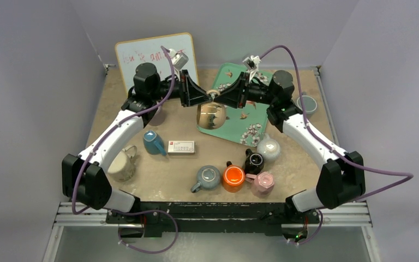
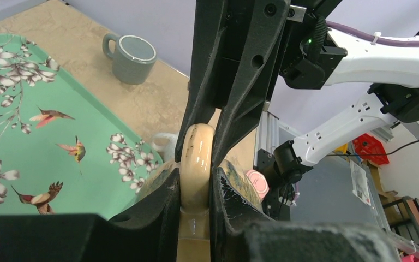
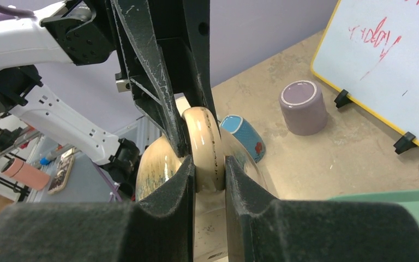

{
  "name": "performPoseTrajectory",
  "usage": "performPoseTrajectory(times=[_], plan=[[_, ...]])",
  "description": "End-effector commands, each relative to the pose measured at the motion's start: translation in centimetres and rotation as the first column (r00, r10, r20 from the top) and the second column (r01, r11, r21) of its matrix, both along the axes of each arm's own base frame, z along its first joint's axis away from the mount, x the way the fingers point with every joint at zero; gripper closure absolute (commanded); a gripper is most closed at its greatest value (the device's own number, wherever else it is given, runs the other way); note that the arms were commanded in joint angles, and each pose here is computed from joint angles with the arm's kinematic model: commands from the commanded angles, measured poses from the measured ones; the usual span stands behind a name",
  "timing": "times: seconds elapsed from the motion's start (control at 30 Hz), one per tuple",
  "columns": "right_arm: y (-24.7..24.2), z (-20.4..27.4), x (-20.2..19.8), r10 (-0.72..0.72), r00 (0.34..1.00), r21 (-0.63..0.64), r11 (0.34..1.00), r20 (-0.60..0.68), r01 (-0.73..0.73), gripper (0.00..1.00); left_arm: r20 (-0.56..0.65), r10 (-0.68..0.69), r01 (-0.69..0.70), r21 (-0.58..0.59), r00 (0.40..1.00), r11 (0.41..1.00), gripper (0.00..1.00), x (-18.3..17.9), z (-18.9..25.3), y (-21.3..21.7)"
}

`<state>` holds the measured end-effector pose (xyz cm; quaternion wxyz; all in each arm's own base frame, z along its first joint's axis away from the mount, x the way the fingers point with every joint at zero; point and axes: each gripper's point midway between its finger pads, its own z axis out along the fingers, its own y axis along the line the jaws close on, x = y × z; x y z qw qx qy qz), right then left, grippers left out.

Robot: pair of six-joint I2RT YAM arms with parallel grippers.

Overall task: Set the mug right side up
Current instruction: Turn over the cup at the corner of the board.

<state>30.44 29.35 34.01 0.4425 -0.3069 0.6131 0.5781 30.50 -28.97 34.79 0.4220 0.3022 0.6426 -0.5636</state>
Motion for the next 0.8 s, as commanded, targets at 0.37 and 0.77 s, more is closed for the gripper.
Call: performPoseTrajectory(times=[0.37, 0.77], plan=[[-0.7, -2.9, 2.3, -0.121, 0.985, 0.021, 0.992, -0.125, 0.125, 0.73, -0.183, 0.102, -0.101, 0.013, 0.978, 0.995, 1.0, 2.9, -4.3, -0.7], [-3.4, -5.0, 5.1, -0.349, 0.903, -0.051, 0.936, -0.253, 0.347, 0.42, -0.275, 0.223, -0.207, 0.087, 0.935, 0.974, 1.0, 7.0, -8.9, -1.1]])
